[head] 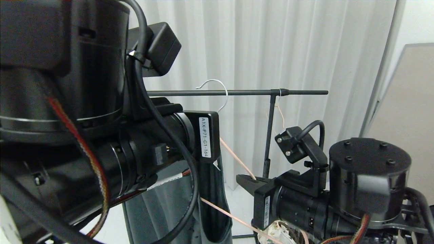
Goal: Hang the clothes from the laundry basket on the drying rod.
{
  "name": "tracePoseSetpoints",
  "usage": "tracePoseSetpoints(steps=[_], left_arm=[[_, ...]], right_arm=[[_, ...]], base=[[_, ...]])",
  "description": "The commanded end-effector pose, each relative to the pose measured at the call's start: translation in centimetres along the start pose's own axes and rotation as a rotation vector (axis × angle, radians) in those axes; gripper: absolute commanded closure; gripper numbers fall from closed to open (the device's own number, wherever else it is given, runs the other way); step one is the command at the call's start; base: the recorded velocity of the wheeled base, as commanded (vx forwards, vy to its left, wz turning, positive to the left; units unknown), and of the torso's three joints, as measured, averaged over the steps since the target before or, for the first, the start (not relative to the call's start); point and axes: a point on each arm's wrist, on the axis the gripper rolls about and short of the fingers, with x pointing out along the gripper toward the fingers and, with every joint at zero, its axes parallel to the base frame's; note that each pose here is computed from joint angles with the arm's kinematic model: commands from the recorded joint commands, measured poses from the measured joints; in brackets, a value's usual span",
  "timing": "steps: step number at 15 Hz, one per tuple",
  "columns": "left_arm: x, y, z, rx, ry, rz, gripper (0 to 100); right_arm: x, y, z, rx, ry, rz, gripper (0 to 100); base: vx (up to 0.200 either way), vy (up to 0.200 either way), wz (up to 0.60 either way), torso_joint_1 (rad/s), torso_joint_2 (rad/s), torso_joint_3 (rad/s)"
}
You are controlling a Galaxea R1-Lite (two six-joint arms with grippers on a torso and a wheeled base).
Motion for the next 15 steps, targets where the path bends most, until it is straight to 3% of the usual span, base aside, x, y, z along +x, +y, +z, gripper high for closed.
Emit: tracePoseSetpoints(steps=[1,14,15], left_arm=[[-0.2,0.2,-0.2,0.003,0.001,0.007,100],[-0.6,-0.2,0.0,-0.002,-0.021,0.018,100],[-0.7,-0.2,0.1,-0.004,-0.024,0.017,0]], right_arm=[[-0.9,-0.3,1.0,0.015,-0.041,-0.005,100],[-2.1,-1.0,1.4,0.031,-0.066,-0.029,100],[-2.1,-1.0,1.5,0.032,-0.07,-0.031,100]], base=[[0.0,0.0,0.0,0.0,0.0,0.0],[0.0,0.0,0.0,0.0,0.0,0.0],[0.0,0.0,0.0,0.0,0.0,0.0]])
